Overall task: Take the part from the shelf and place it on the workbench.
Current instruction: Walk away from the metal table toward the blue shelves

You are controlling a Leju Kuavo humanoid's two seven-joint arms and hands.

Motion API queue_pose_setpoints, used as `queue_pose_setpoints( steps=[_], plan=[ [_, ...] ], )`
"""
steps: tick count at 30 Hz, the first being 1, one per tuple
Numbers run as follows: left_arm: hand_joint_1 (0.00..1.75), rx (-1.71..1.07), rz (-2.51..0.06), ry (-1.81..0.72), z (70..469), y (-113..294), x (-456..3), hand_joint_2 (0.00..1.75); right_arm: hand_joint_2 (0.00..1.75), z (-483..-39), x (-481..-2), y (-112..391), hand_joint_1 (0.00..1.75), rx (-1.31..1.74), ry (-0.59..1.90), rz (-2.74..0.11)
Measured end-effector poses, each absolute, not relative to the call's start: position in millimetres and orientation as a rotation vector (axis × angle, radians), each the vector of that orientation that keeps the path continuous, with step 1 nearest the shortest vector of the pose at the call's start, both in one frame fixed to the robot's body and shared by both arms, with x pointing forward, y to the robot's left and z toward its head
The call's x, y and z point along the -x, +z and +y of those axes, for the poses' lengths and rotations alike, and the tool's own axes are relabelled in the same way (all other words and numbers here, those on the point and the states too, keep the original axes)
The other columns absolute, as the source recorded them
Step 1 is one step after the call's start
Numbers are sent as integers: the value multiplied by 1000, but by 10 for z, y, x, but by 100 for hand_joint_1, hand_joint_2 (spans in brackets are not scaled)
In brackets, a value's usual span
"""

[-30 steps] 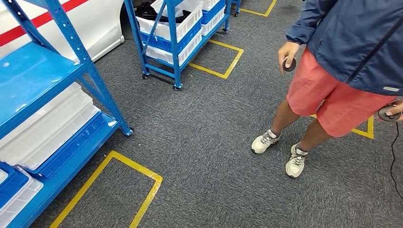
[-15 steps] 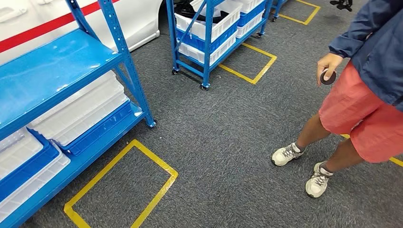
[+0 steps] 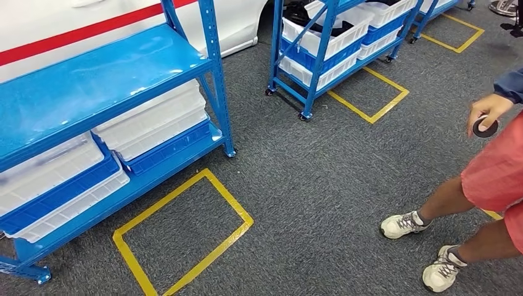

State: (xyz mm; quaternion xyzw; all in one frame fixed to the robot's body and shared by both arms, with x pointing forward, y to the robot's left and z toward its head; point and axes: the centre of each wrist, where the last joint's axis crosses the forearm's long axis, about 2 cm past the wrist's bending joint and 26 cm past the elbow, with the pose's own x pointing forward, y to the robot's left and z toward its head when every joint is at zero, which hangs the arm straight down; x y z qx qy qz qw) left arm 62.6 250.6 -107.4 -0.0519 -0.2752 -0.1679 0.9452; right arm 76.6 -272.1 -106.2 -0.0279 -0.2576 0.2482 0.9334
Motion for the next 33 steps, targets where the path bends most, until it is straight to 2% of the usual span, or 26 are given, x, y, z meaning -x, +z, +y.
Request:
queue_pose_setpoints(
  steps=[33],
  plan=[
    [0,102,-557,-334,2513,-1075,-627,175,0,-2722,-798,-1057,0,52,508,-531]
  ],
)
